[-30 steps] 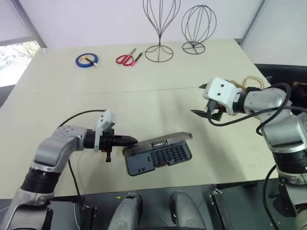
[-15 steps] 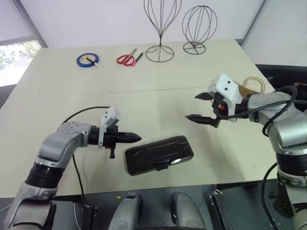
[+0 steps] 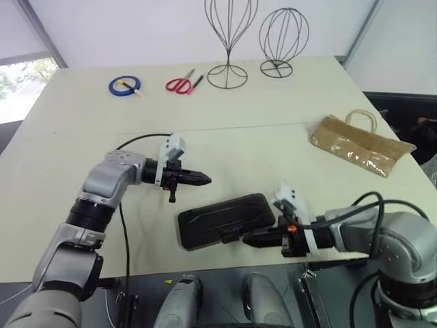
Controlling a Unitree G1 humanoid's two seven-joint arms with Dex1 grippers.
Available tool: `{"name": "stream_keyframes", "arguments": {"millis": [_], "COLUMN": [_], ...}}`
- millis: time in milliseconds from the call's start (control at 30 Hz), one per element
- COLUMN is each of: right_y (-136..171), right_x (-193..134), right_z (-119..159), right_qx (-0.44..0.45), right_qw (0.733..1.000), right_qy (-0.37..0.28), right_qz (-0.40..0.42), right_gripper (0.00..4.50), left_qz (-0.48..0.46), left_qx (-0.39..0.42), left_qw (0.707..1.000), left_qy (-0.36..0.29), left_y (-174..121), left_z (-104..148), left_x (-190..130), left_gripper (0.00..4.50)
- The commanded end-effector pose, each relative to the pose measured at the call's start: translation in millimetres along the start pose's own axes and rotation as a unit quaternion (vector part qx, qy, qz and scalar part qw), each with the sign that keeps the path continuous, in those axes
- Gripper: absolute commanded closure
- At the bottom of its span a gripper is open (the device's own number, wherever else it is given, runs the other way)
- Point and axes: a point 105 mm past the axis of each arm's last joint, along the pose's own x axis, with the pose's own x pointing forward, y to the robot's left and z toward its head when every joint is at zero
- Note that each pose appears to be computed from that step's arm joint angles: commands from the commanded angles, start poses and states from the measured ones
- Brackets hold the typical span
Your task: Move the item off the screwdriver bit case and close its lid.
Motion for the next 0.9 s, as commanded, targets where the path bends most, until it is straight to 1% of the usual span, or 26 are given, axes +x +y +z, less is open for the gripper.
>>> {"name": "stream_keyframes", "arguments": {"millis": [33,100,233,333,467,700,900], "right_y": [8.3,4.7,-13.0,-16.3,-16.0,-12.3,-7.7], "right_x": [5.4,11.2,24.1,31.1,41.6,44.2,44.6], "right_z": [-5.2,-9.3,-15.0,-16.2,-22.0,-26.8,-19.6], "right_qx": [0.015,0.043,0.109,0.142,0.172,0.216,0.259], "right_qw": [1.000,0.999,0.991,0.984,0.976,0.964,0.951], "right_qy": [-0.013,-0.023,-0.048,-0.064,-0.067,-0.074,-0.074], "right_qz": [0.006,-0.006,-0.066,-0.087,-0.116,-0.139,-0.153], "right_gripper": [4.48,4.48,4.48,4.48,4.48,4.48,4.48], "left_qz": [-0.020,-0.027,-0.029,-0.031,-0.030,-0.028,-0.066], "left_qx": [0.023,0.025,0.038,0.049,0.060,0.069,0.078], "left_qw": [0.999,0.999,0.998,0.997,0.997,0.996,0.992], "left_qy": [0.018,0.025,0.038,0.045,0.048,0.046,0.075], "left_y": [0.7,1.7,6.3,8.7,12.5,18.6,6.5], "left_z": [-0.5,-5.6,-12.6,-16.6,-18.0,-16.9,-34.2], "left_x": [9.7,16.3,28.9,37.5,47.8,60.1,72.7], "left_gripper": [4.50,4.50,4.50,4.50,4.50,4.50,4.50]}}
